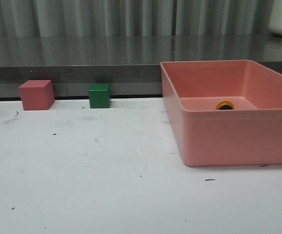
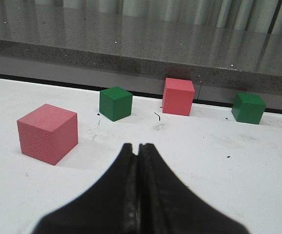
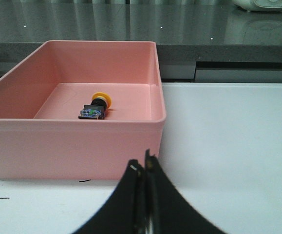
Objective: Place and stand button with both arms
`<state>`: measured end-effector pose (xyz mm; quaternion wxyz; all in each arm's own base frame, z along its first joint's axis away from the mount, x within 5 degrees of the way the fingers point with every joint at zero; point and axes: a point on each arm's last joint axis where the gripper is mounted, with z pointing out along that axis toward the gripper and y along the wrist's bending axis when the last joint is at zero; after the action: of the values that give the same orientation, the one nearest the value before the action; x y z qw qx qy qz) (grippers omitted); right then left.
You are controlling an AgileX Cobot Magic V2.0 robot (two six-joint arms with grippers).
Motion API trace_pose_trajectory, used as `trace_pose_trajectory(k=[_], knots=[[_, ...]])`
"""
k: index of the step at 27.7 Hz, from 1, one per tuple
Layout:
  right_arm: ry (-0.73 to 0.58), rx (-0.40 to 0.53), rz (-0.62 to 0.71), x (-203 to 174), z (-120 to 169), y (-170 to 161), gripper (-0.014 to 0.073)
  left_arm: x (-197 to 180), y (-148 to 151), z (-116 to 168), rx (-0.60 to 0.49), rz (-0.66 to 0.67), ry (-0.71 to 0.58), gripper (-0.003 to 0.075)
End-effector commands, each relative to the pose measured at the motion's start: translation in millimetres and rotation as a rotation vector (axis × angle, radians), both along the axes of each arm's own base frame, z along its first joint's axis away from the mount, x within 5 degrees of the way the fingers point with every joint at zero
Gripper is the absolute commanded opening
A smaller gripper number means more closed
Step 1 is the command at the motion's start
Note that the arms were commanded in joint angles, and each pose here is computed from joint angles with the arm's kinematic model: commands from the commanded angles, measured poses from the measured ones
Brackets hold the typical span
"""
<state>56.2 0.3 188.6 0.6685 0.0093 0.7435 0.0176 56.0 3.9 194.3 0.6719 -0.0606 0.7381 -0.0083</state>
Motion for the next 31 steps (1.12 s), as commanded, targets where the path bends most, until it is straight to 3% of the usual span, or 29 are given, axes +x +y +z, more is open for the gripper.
trace_pose_trajectory(k=[1,11,19,31], knots=[[-0.092,-0.006,0.002,-0.9,8.3,0.2,-0.0061,-0.7,-0.1,3.7,-0.009,0.001,-0.092,-0.002],[-0.092,-0.006,0.002,-0.9,8.3,0.2,-0.0061,-0.7,0.0,3.9,0.003,0.002,-0.093,-0.002],[-0.101,-0.006,0.002,-0.9,9.2,0.3,-0.0061,-0.8,1.3,7.3,0.248,0.008,-0.11,-0.002],[-0.122,-0.005,0.004,-0.9,11.1,0.5,-0.0061,-0.9,0.8,9.5,0.25,0.005,-0.136,-0.002]])
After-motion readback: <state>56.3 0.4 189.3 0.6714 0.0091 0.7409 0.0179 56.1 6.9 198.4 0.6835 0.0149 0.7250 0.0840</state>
